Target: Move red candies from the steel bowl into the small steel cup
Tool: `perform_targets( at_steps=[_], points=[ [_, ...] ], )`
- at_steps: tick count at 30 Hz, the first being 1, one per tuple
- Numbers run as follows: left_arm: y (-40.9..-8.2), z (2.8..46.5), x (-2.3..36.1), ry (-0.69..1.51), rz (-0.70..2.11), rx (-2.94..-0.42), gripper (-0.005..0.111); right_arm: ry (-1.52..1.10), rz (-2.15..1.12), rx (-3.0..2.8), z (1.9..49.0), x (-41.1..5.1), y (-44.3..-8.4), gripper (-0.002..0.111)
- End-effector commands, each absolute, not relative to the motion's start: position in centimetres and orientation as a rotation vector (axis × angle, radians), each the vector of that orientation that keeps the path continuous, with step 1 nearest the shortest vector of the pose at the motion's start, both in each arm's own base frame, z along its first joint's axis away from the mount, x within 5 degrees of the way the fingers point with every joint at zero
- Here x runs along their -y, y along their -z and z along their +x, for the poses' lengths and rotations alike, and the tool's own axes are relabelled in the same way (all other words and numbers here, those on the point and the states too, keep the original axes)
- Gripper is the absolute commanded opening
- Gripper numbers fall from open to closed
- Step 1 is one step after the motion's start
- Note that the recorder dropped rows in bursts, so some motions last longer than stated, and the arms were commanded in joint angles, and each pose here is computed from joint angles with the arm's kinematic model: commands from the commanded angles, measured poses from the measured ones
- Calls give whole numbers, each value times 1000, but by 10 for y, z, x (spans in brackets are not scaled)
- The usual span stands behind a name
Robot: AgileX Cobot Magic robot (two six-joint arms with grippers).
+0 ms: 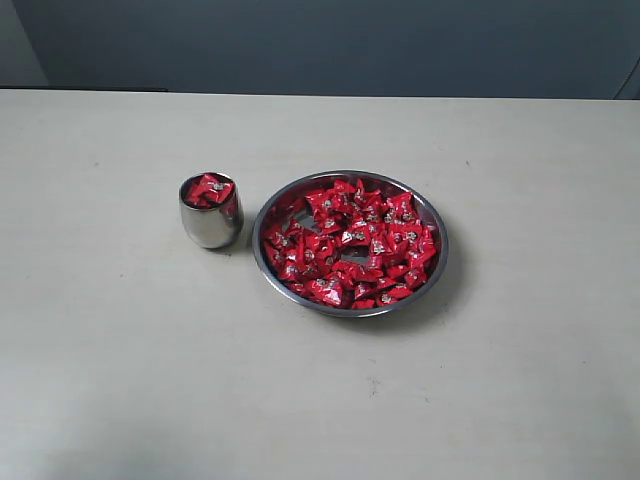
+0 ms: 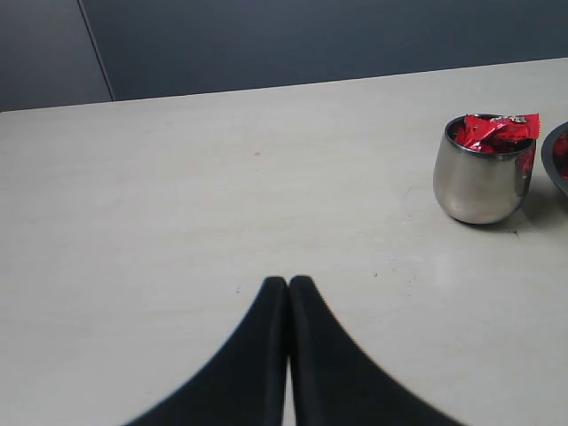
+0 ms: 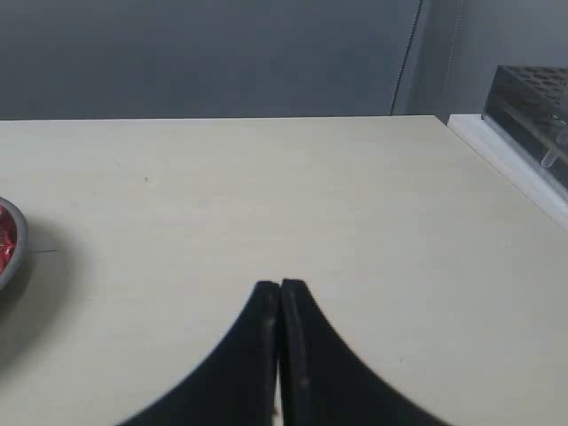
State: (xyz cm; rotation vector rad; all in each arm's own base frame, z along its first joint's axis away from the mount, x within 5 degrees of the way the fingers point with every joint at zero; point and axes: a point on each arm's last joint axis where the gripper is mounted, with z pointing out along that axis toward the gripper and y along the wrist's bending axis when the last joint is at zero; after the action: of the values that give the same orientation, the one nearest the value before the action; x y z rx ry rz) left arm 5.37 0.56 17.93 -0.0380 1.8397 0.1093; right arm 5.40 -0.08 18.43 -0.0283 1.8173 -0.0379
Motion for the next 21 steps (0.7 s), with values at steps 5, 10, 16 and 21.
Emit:
perform_targets(
  at_steps=[5, 10, 16, 21],
  points=[
    [-183, 53, -6, -110, -37, -1821, 0, 40, -22, -1803, 54, 1, -184, 0],
    [-183, 53, -6, -110, -37, -1818, 0, 40, -22, -1803, 54, 1, -184, 0],
    [-183, 53, -6, -110, -37, -1818, 0, 40, -22, -1803, 54, 1, -184, 0],
    [-183, 53, -6, -110, -37, -1818, 0, 36, -20, -1809, 54, 1, -184, 0]
  ],
)
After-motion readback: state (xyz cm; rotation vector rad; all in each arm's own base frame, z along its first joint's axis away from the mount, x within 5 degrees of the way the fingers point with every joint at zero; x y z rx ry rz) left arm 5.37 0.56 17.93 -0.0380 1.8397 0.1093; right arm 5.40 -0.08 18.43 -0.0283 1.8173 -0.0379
